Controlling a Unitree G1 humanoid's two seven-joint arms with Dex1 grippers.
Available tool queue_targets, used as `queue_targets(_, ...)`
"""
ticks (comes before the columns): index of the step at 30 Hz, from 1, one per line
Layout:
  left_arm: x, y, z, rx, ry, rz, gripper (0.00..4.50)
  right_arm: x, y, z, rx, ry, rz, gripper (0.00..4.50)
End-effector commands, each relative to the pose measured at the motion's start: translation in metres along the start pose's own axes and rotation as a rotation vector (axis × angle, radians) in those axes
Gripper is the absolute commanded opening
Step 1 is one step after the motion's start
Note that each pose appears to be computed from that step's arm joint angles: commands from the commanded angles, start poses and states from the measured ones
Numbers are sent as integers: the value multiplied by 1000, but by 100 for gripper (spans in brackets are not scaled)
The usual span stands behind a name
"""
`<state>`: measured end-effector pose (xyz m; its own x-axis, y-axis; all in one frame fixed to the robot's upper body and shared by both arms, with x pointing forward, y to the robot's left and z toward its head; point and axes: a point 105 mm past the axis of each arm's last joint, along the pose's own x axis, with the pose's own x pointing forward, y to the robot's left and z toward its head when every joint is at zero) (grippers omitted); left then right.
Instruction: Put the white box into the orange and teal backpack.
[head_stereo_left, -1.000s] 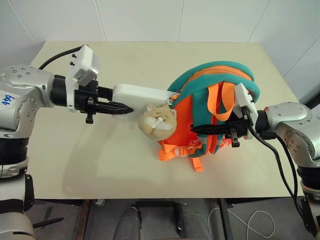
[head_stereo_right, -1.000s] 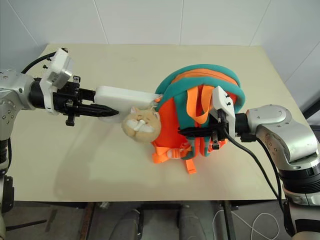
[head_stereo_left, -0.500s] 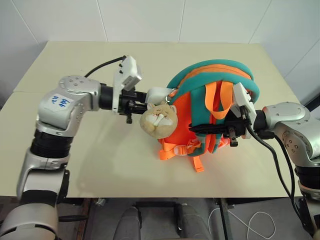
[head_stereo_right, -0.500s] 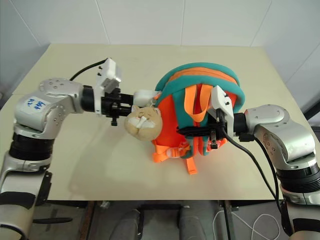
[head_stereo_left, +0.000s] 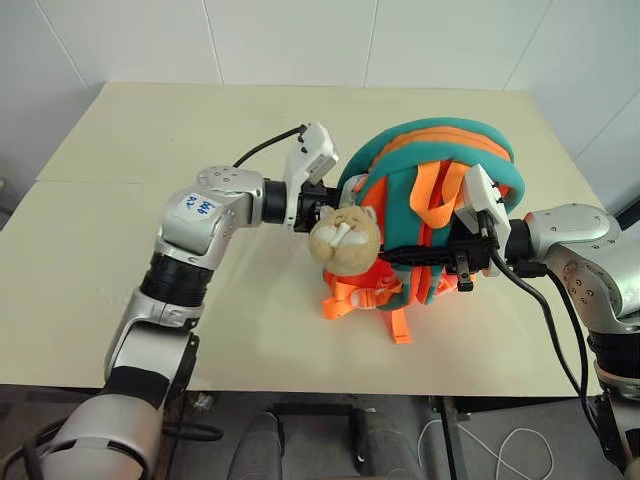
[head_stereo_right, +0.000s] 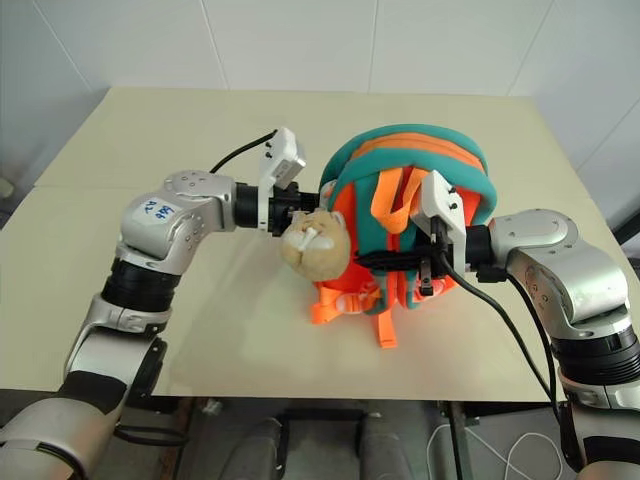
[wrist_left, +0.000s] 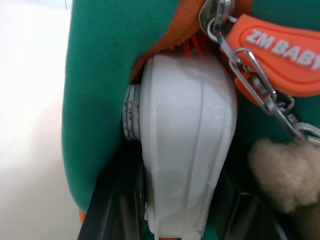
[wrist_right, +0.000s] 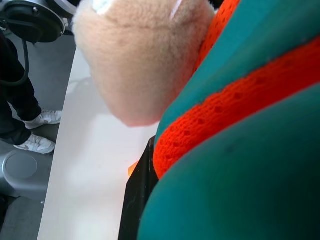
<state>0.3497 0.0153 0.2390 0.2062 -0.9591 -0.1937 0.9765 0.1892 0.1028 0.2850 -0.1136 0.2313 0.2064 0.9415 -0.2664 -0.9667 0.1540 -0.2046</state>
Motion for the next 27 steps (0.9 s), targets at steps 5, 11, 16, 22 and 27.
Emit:
queue_targets(5, 23, -7, 13, 26, -39, -30, 285, 4, 5, 9, -40, -20, 26, 0)
queue_targets(11, 0, -12, 12, 50, -15, -36, 449, 3, 6, 10, -42, -21, 20, 0)
queue_targets(16, -46, -17, 4, 83, 36, -37, 449, 2, 6, 9, -38, -19, 15, 0)
queue_targets(22, -77, -25, 9, 82, 20, -21, 449, 2, 6, 9, -34, -18, 11, 0)
queue_targets(27, -79, -18, 16, 75, -45, 53, 431, 4, 5, 9, -31, -18, 11, 0)
